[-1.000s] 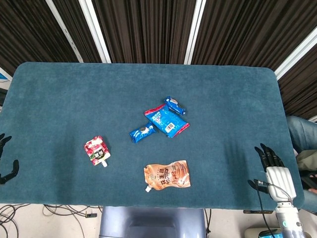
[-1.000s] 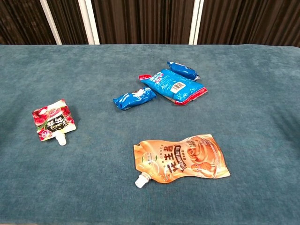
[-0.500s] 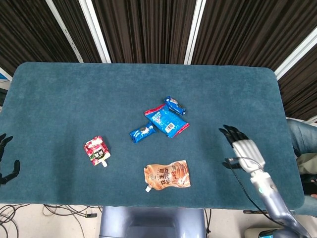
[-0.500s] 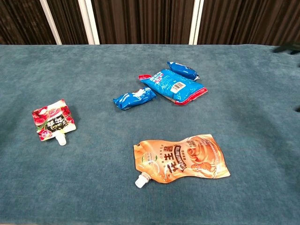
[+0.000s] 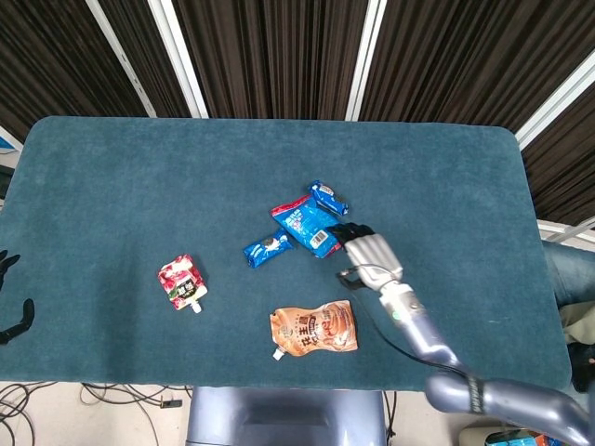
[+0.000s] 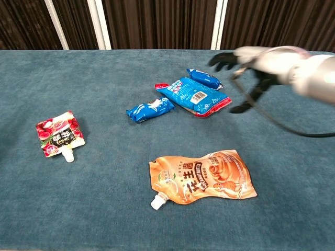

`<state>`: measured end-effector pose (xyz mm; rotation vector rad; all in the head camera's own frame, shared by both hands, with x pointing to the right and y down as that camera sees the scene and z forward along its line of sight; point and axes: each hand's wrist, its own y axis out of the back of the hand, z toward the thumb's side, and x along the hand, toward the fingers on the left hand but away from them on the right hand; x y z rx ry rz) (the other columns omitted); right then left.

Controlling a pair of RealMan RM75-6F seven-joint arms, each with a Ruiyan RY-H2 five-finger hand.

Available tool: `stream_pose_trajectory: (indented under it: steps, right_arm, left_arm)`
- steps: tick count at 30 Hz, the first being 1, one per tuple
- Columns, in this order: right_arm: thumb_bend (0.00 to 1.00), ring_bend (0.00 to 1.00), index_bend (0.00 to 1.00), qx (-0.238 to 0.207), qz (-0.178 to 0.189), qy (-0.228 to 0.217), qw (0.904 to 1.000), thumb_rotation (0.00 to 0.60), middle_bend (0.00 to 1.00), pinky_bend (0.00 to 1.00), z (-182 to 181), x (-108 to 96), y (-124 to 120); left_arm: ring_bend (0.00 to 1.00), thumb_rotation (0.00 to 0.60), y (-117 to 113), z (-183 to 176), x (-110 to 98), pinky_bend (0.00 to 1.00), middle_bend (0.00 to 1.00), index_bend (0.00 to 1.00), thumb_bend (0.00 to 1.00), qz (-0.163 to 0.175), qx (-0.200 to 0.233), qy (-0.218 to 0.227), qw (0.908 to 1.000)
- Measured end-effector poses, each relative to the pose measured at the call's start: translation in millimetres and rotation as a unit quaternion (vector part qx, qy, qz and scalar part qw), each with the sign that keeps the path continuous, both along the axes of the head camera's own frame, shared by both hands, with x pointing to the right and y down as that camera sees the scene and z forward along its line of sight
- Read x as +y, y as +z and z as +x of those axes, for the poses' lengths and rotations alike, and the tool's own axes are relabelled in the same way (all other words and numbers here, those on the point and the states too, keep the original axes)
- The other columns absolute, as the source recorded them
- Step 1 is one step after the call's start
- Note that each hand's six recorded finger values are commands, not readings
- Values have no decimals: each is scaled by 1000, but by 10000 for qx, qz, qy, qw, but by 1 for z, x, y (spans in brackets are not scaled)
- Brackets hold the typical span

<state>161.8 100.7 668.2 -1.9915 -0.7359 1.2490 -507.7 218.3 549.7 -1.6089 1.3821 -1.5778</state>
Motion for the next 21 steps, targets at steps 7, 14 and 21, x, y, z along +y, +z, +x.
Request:
stream_pose_trajectory:
  steps: [7,14,21]
  right_arm:
    - [269,163,180,350,70,-269,9990,600,190,187,-45,-13,20]
    - [306,177,223,441,37,-444,9980,600,204,187,-76,-17,29]
    - [355,187,235,494,-11,-688,9964,600,208,187,-105,-16,38]
  left_arm:
    - [122,600,2,0,-1,75,41,114,494,-44,39,-5,10000]
    - [122,600,3,0,-1,75,41,114,493,-57,73,-32,10000]
    - [122,600,3,0,-1,75,40,114,493,-68,88,-57,9999]
